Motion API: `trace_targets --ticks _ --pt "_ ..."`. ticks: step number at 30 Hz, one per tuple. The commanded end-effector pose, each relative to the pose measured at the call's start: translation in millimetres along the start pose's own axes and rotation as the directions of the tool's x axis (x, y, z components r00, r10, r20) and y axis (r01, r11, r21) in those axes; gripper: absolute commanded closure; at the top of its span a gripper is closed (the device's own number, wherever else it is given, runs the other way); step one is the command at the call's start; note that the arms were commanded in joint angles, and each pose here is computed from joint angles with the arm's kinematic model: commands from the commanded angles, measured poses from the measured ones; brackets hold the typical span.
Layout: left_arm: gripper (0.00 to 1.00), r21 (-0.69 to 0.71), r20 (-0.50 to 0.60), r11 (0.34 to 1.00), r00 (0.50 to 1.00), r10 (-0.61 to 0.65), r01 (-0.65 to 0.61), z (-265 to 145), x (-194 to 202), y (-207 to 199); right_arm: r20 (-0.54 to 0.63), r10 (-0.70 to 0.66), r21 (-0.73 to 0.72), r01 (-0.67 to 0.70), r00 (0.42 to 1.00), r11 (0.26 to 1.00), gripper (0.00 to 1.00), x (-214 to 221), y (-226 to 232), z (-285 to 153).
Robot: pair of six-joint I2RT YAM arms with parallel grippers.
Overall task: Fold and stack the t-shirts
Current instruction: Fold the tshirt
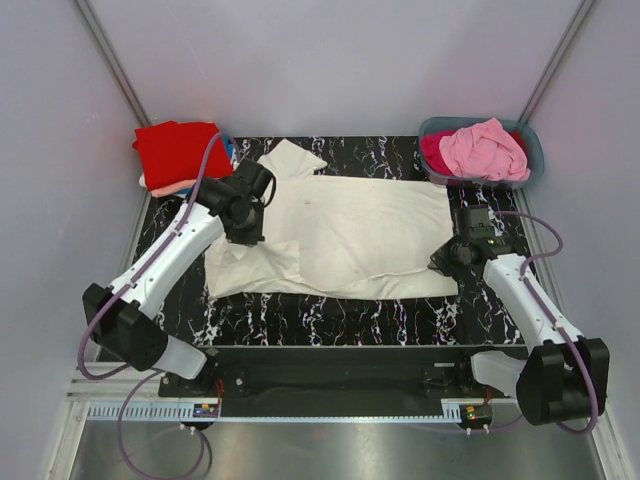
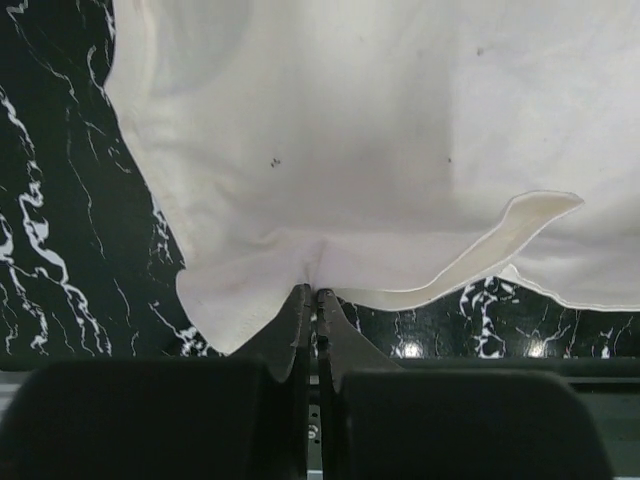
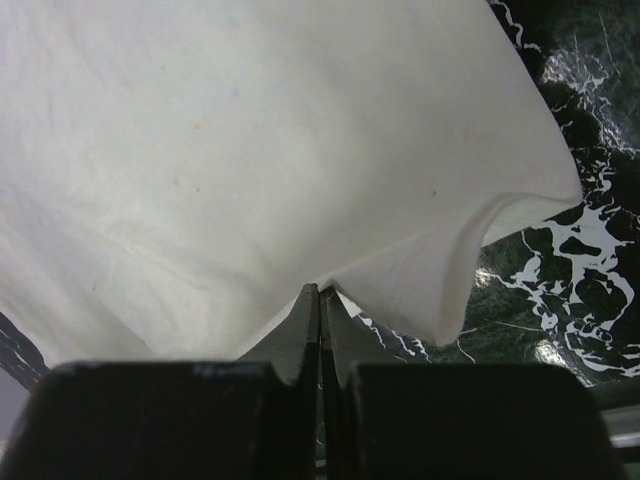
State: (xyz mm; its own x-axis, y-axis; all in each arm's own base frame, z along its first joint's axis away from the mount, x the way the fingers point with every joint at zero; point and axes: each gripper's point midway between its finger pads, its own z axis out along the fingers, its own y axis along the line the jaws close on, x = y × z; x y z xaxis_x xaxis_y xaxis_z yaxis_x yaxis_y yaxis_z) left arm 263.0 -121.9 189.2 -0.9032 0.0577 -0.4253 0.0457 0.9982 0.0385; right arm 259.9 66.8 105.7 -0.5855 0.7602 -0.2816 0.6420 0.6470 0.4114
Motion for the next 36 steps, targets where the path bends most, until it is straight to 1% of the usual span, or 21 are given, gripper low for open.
trace_targets --ticks 1,5,8,18,19,22,36 --pt "1.00 0.006 0.017 0.998 0.998 0.061 -0.061 -1 -23 3 0.090 -0.016 -0.029 0.019 0.996 0.999 1.00 -28 21 -2" --pt "1.00 0.017 0.033 0.996 0.996 0.086 -0.086 6 -42 0 0.118 -0.017 -0.015 0.019 0.993 1.000 1.00 -39 28 3" --pt "1.00 0.005 0.018 0.994 0.993 0.113 -0.113 15 -49 0 0.123 -0.021 0.001 0.021 0.992 1.000 1.00 -45 31 8" --pt "1.00 -0.022 0.035 0.984 0.983 0.179 -0.178 30 -84 -4 0.119 -0.007 0.060 0.000 0.993 0.998 1.00 -53 19 27" --pt "1.00 -0.027 0.020 0.982 0.982 0.188 -0.188 36 -85 -5 0.123 -0.001 0.060 -0.007 0.992 0.998 1.00 -56 18 29" --pt "1.00 -0.047 0.024 0.976 0.977 0.212 -0.211 41 -96 -6 0.116 0.001 0.069 -0.009 0.993 0.998 1.00 -56 16 33" --pt "1.00 -0.109 -0.043 0.963 0.969 0.244 -0.248 83 -107 -5 0.093 -0.001 0.087 -0.007 0.996 0.996 1.00 -64 15 53"
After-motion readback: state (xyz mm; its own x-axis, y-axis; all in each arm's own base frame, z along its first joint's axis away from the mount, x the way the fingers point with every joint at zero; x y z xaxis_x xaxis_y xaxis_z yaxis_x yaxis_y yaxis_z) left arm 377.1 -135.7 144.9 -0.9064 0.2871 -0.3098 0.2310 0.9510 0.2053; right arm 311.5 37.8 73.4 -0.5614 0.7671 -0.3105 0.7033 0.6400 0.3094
